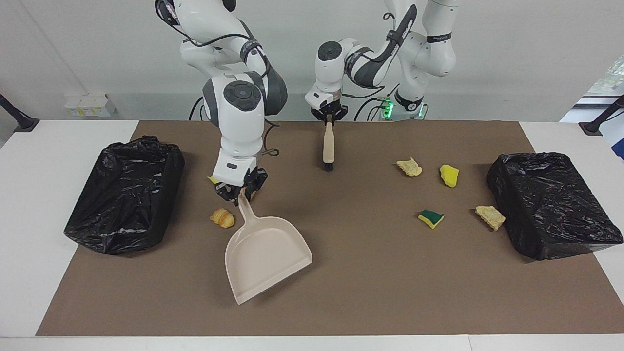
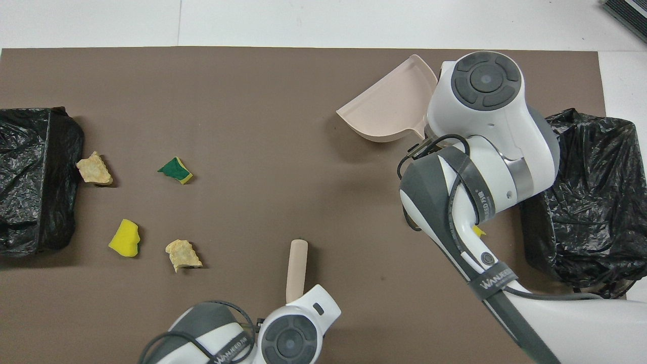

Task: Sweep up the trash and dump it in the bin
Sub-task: 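Move the dustpan with the right gripper while the left gripper grasps the brush, then lift the brush with the left gripper toward the trash near the left bag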

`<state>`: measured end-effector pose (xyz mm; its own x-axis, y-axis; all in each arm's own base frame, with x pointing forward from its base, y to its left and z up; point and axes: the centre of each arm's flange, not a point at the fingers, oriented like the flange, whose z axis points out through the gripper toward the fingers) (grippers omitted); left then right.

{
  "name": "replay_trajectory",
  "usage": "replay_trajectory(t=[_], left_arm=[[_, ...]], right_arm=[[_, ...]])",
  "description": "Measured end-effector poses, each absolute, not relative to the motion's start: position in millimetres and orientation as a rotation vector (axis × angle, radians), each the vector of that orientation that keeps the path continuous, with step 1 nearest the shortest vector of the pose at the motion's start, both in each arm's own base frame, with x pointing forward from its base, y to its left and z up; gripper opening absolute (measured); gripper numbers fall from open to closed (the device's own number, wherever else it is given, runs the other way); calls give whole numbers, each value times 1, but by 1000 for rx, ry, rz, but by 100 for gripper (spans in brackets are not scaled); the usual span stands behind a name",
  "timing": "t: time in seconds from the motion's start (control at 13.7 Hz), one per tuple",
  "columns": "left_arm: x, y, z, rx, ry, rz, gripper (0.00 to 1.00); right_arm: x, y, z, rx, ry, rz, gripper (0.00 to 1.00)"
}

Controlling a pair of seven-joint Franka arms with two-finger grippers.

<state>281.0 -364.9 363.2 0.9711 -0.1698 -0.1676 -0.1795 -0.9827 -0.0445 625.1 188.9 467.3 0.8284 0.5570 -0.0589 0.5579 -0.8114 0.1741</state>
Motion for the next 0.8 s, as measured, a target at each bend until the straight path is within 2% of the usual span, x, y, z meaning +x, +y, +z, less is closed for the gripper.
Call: replay_trajectory(t=[0.22, 0.58, 0.8], left_arm=[[361, -304, 387, -3066, 365, 189, 26], [460, -202, 406, -3055, 620, 119, 26], [525, -140, 413, -2982, 888, 65, 26]], right_arm=[[607, 188, 468, 2809, 1158, -78, 32], [584, 191, 453, 2614, 1661, -141, 32], [558, 206, 443, 2412, 1947, -136, 32]])
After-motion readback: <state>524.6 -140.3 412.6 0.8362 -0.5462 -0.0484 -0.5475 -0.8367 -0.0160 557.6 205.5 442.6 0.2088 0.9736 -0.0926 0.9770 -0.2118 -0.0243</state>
